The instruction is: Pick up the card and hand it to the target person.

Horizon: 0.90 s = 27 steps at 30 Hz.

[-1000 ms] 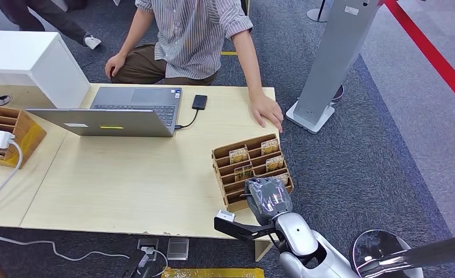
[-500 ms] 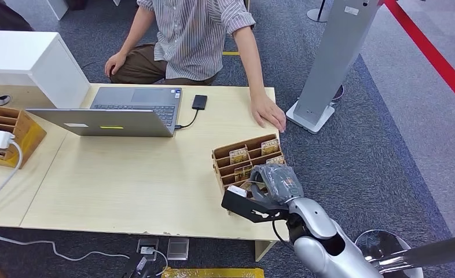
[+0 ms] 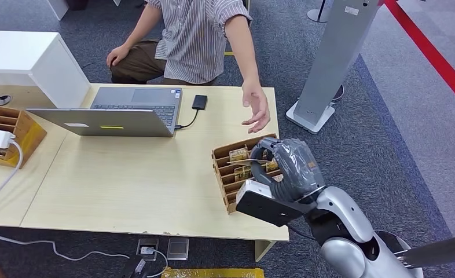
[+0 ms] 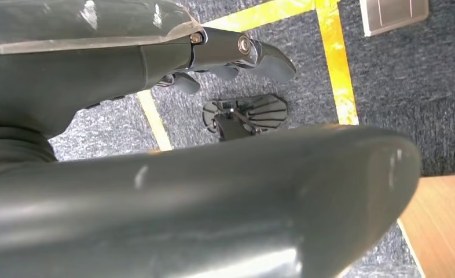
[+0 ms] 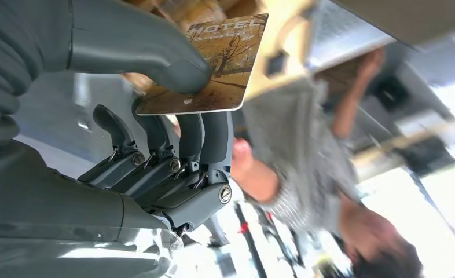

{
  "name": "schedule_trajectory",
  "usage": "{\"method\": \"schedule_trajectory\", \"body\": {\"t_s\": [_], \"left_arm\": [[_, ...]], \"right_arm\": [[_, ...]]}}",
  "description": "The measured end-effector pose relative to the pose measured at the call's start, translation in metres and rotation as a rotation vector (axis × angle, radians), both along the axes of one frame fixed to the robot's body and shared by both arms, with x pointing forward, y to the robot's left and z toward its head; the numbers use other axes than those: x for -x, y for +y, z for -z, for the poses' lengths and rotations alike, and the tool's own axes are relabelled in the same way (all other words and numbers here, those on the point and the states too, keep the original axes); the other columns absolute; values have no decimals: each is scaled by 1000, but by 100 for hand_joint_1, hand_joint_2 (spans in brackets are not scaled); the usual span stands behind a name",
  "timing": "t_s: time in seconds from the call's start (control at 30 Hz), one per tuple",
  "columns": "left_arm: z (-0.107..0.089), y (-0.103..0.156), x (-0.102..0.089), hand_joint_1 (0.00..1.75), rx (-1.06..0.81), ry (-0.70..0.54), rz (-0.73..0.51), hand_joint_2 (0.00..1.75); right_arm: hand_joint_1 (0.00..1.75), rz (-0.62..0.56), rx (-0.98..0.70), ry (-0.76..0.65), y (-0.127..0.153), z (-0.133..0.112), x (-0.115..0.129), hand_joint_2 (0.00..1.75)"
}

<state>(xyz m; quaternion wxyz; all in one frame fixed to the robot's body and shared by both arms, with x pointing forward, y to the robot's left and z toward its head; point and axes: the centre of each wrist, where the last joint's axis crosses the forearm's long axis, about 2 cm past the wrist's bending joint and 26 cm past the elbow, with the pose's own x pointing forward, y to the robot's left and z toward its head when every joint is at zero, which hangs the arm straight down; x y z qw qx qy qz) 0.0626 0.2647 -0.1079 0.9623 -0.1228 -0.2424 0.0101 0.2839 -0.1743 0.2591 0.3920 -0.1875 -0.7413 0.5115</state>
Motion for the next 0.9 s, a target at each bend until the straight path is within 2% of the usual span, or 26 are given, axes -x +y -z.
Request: {"method": "schedule_trajectory", "body": {"t_s": [0.1,0.2,0.3,0.53,0.77,0.8,0.9], "left_arm": [[-1,-3,-5,0,12,-6,13,0],[-2,-7,-11,0,20,-14,22,0],[-3,-10,-15,0,25,-22,25,0],[-3,-12,-15,0,23,-23,29,0],[-3,-12,-15,0,20,-19,36,0],[-3,-12,-15,0,21,-19,36,0],[-3,-12,-15,0,20,-22,35,131]], "right_arm": [[150,-38,-96,-156,7,0,-3,175],[150,-16,-151,-317,13,7,-8,175],[150,12,-199,-406,17,16,-13,175],[150,78,-239,-463,21,35,-19,175],[150,116,-209,-440,22,47,-21,175],[113,117,-207,-437,23,48,-22,175],[0,119,-198,-430,24,51,-22,175]]}}
